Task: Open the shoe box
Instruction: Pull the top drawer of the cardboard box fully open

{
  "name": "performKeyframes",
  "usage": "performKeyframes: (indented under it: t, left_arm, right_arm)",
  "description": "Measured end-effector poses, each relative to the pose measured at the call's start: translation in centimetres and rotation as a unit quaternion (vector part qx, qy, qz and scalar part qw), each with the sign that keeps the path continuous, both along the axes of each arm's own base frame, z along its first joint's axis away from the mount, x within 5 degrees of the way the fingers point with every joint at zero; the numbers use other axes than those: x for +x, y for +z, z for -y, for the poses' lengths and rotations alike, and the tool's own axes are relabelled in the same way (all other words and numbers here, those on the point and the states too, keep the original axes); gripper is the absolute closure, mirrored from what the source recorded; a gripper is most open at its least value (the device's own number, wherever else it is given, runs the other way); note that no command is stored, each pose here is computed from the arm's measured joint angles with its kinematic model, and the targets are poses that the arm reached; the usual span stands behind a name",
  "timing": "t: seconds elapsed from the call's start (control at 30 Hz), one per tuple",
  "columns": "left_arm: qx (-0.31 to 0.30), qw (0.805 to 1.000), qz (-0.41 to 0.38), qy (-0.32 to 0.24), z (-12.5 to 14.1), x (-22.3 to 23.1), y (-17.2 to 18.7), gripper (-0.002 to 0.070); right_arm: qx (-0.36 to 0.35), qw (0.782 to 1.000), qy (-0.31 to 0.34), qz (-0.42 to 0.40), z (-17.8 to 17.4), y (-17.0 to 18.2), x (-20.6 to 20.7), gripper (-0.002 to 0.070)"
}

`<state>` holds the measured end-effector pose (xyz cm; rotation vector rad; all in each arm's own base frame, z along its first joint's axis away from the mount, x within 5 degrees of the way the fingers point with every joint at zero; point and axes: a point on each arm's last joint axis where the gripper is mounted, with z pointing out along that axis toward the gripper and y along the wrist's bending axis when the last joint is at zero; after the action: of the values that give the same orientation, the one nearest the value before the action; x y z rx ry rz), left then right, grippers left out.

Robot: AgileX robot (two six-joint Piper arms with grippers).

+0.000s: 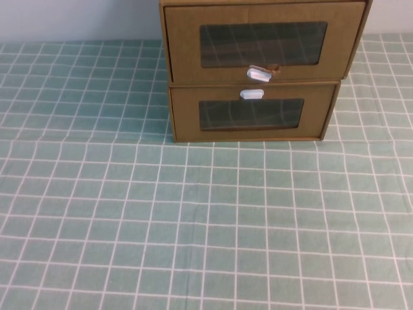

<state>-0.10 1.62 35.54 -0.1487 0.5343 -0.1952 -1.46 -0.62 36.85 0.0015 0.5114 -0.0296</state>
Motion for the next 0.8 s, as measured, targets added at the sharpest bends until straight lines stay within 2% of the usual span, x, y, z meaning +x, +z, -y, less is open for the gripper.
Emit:
performKeyframes:
  t: [0.17,0.23,0.3,0.43,0.6,0.67,0.8]
  left_arm:
    - [0.018,0.999,-0.047,-0.015,0.5,1.4,5.8,0.0680]
    - [0.035,0.995,-0.089,-0.023,1.0,2.7,8.1,0.0680]
    - [0.053,0.989,-0.131,-0.030,1.5,4.3,10.1,0.0680]
    - [0.089,0.965,-0.240,-0.058,2.9,9.1,13.8,0.0680]
    - [0.131,0.912,-0.379,-0.089,4.7,15.8,15.0,0.0680]
    - [0.137,0.896,-0.412,-0.093,5.2,18.5,14.6,0.0680]
    - [0.108,0.887,-0.435,-0.113,5.8,22.2,13.6,0.0680]
  right_arm:
    - [0.031,0.999,0.028,-0.024,0.2,5.8,0.7,0.0689]
    - [0.037,0.996,0.038,-0.074,0.1,7.8,1.9,0.0690]
    - [0.015,0.991,0.028,-0.133,-0.2,9.4,3.3,0.0690]
    - [-0.064,0.957,0.015,-0.284,-1.3,11.8,6.7,0.0689]
    - [-0.108,0.907,0.028,-0.407,-2.2,12.6,11.3,0.0690]
    - [-0.107,0.899,0.034,-0.422,-2.4,12.3,12.5,0.0690]
    - [-0.082,0.882,0.078,-0.458,-2.9,11.6,14.6,0.0689]
